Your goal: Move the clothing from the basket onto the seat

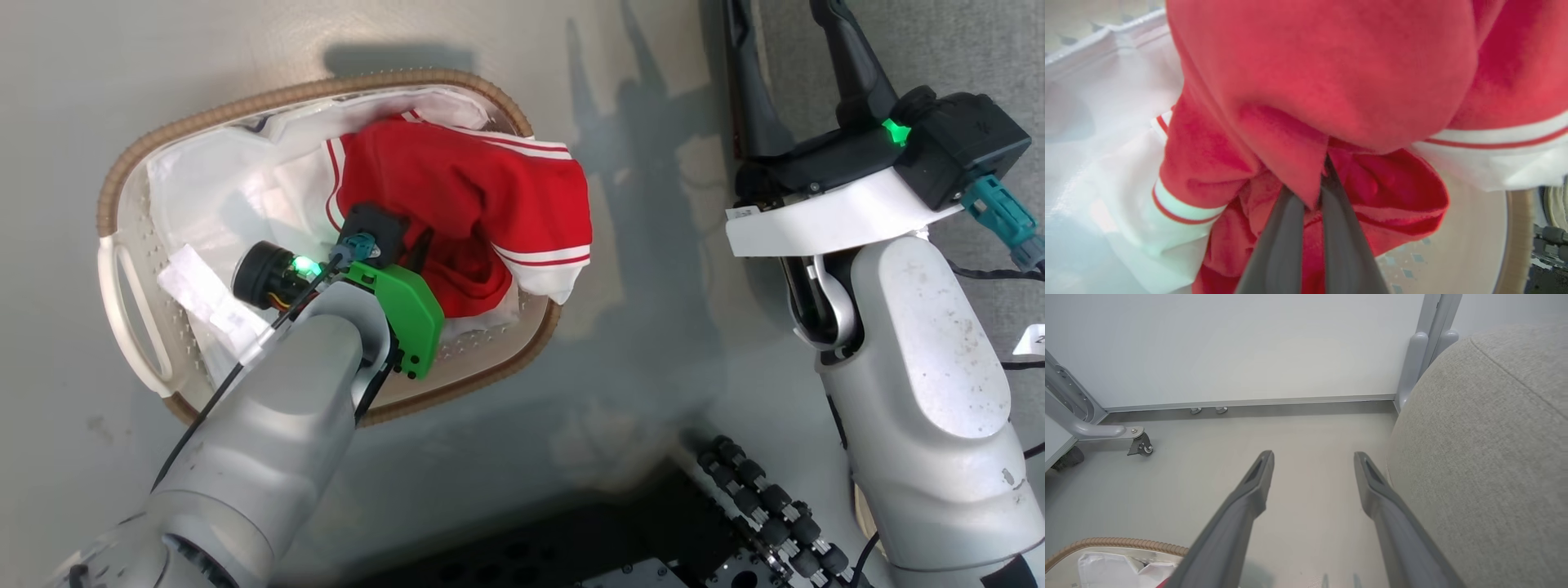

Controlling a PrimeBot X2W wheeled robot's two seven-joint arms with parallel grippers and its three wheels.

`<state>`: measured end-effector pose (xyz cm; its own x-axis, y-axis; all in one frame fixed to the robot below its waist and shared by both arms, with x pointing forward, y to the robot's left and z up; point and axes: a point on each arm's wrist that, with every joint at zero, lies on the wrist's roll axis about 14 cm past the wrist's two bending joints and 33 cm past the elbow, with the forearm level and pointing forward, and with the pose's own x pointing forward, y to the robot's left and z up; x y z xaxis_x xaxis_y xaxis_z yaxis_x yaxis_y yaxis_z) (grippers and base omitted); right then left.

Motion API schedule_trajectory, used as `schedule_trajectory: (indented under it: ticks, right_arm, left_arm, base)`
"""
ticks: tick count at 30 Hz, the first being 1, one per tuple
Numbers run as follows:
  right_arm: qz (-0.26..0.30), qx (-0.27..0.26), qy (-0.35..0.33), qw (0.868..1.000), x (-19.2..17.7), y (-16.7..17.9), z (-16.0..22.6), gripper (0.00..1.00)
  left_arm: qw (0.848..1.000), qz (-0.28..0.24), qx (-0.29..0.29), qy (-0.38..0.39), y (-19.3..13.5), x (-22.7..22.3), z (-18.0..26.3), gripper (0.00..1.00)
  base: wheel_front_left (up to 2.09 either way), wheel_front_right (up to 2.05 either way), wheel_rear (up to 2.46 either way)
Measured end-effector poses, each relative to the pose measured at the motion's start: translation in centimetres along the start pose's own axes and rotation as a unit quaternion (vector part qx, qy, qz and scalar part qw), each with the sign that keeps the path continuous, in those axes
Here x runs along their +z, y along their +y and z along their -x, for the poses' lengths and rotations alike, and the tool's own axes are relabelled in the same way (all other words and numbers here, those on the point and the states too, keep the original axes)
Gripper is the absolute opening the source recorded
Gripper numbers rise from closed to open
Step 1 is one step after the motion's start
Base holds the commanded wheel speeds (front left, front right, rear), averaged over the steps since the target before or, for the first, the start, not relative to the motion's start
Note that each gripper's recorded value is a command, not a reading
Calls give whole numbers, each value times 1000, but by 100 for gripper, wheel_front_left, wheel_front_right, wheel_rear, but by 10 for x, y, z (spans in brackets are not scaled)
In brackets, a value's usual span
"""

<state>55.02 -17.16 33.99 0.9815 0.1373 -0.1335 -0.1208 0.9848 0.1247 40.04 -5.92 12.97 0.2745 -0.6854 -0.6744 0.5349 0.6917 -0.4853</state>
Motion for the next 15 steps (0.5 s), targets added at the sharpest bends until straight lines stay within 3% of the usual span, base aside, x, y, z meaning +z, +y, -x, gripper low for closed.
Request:
schedule_trajectory:
  ticks: [15]
  right_arm:
    - [-1, 3, -29, 1000, 52, 12, 25, 100]
  left_arm:
    - [994, -7, 48, -100, -10, 62, 53, 0]
  base:
    - [0, 0, 0]
